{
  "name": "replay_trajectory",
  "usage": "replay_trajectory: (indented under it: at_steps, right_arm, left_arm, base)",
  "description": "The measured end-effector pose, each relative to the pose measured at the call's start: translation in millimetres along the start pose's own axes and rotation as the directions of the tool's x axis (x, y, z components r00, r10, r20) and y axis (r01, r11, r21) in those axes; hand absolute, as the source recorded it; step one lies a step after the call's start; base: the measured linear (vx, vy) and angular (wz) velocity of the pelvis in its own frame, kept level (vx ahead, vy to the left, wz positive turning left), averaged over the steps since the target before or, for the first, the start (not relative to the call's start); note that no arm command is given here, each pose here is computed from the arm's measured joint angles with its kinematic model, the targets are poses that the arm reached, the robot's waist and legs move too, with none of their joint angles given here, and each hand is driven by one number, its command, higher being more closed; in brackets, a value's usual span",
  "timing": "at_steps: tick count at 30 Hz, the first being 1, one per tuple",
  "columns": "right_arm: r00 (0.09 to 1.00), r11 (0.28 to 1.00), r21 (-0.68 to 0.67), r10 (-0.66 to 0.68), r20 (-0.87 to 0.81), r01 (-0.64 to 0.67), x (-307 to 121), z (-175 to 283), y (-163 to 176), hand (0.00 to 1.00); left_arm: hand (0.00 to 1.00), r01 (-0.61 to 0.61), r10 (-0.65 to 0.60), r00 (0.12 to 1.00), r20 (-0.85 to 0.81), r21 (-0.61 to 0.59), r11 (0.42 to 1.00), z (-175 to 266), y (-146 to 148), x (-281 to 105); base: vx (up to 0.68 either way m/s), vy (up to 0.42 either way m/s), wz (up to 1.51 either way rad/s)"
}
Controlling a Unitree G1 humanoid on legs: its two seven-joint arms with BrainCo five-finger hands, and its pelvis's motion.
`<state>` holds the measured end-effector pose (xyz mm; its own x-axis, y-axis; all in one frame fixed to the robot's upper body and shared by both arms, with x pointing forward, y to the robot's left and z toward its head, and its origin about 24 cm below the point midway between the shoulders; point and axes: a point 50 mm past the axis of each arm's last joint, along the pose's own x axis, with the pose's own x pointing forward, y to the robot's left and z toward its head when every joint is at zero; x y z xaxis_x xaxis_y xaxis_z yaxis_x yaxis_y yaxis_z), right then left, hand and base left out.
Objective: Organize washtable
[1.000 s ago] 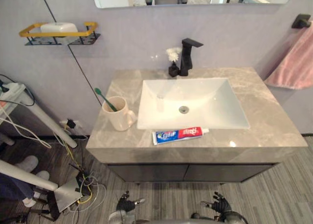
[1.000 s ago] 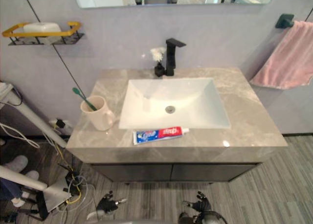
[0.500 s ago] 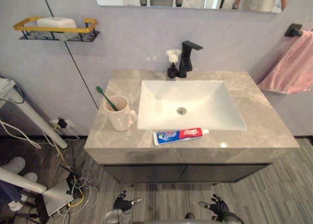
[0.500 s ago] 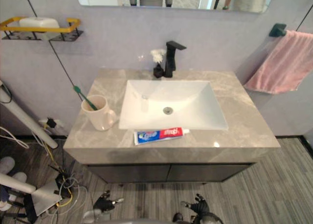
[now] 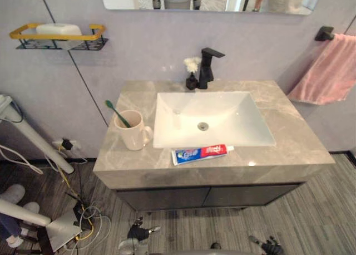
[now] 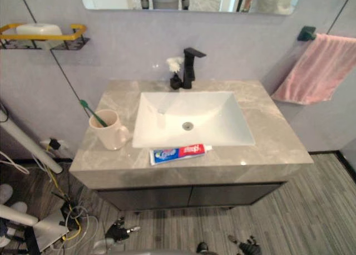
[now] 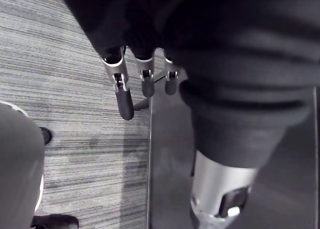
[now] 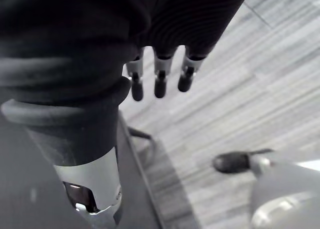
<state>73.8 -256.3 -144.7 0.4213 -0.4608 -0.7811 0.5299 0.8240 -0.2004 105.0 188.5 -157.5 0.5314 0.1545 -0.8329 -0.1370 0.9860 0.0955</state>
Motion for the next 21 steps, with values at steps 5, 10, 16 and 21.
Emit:
replay_trajectory:
  at_steps: [5, 10, 16, 21]
  right_arm:
    - [0.929, 0.990, 0.063, -0.142, 0.342, 0.128, -12, 74, -35, 0.00]
    - [0.749, 0.974, 0.050, -0.201, 0.631, 0.220, -54, 133, -54, 0.00]
    - [0.534, 0.942, 0.008, -0.197, 0.822, 0.335, -92, 186, -67, 0.00]
    - [0.343, 0.914, -0.044, -0.107, 0.933, 0.404, -118, 232, -71, 0.00]
  left_arm:
    - [0.00, -0.054, 0.053, 0.998, -0.015, -0.089, 0.995, -9, 12, -4]
    - [0.00, -0.085, 0.085, 0.996, -0.006, -0.118, 0.989, -15, 21, -10]
    - [0.00, -0.098, 0.097, 0.995, -0.014, -0.145, 0.985, -20, 23, -13]
    - [0.00, -0.107, 0.104, 0.994, -0.029, -0.122, 0.987, -26, 30, -15]
  base:
    - [-0.05, -0.028, -0.24]
    - [0.01, -0.033, -0.12]
    - [0.00, -0.039, -0.06]
    - [-0.06, -0.008, 0.04]
